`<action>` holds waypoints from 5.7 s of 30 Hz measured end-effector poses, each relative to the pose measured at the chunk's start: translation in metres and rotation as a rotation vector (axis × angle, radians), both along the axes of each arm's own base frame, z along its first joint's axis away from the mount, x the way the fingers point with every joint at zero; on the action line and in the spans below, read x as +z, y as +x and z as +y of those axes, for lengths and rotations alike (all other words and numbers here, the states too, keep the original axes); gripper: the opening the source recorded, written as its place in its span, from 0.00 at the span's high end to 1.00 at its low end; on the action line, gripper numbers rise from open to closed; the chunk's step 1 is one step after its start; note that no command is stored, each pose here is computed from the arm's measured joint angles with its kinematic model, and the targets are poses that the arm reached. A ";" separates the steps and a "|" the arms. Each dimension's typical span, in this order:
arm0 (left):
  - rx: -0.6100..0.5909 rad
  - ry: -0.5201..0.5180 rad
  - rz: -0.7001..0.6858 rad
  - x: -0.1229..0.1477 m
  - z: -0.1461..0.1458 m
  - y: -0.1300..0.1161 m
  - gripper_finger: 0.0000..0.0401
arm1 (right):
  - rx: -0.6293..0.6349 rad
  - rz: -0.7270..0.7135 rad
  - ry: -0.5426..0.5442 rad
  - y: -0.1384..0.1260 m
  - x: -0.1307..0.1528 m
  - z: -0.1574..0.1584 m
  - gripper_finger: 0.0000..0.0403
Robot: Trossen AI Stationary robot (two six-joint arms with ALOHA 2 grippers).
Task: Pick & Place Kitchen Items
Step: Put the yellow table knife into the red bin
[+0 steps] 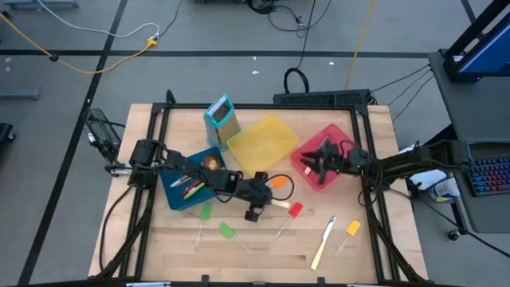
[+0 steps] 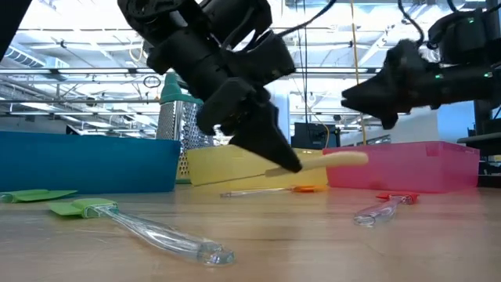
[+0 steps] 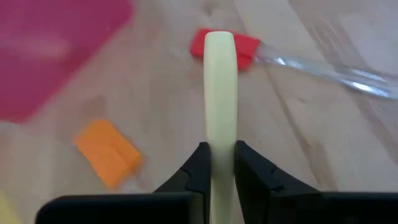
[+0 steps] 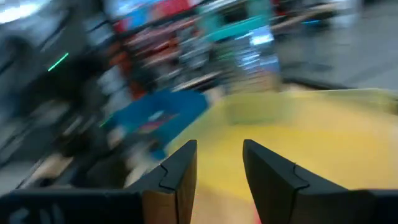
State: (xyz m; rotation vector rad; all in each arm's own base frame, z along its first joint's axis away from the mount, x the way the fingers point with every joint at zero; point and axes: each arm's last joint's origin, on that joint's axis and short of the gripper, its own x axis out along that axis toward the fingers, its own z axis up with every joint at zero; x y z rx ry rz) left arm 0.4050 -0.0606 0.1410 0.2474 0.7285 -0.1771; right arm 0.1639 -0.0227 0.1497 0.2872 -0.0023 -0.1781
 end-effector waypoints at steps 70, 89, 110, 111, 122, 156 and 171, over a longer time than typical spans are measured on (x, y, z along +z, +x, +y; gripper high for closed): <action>0.322 0.105 -0.187 0.051 0.033 0.029 0.82 | 0.154 0.299 -0.436 0.045 0.000 0.036 0.81; 0.425 0.189 -0.286 0.119 0.007 -0.006 0.57 | 0.174 0.223 -0.391 0.035 0.016 0.051 0.81; 0.547 0.183 -0.250 0.154 0.008 -0.042 0.56 | -0.702 0.176 -0.282 -0.034 0.035 0.077 0.81; 0.550 0.182 -0.251 0.154 0.009 -0.042 0.56 | -0.723 0.159 -0.263 -0.034 0.035 0.077 0.81; 0.554 0.185 -0.251 0.154 0.011 -0.042 0.56 | -0.828 0.115 -0.214 -0.020 0.045 0.079 0.82; 0.559 0.191 -0.235 0.153 0.013 -0.042 0.56 | -0.919 0.157 -0.250 0.052 0.065 0.099 0.81; 0.579 0.161 -0.226 0.151 0.013 -0.043 0.56 | -0.927 0.013 -0.057 -0.001 -0.006 0.073 0.81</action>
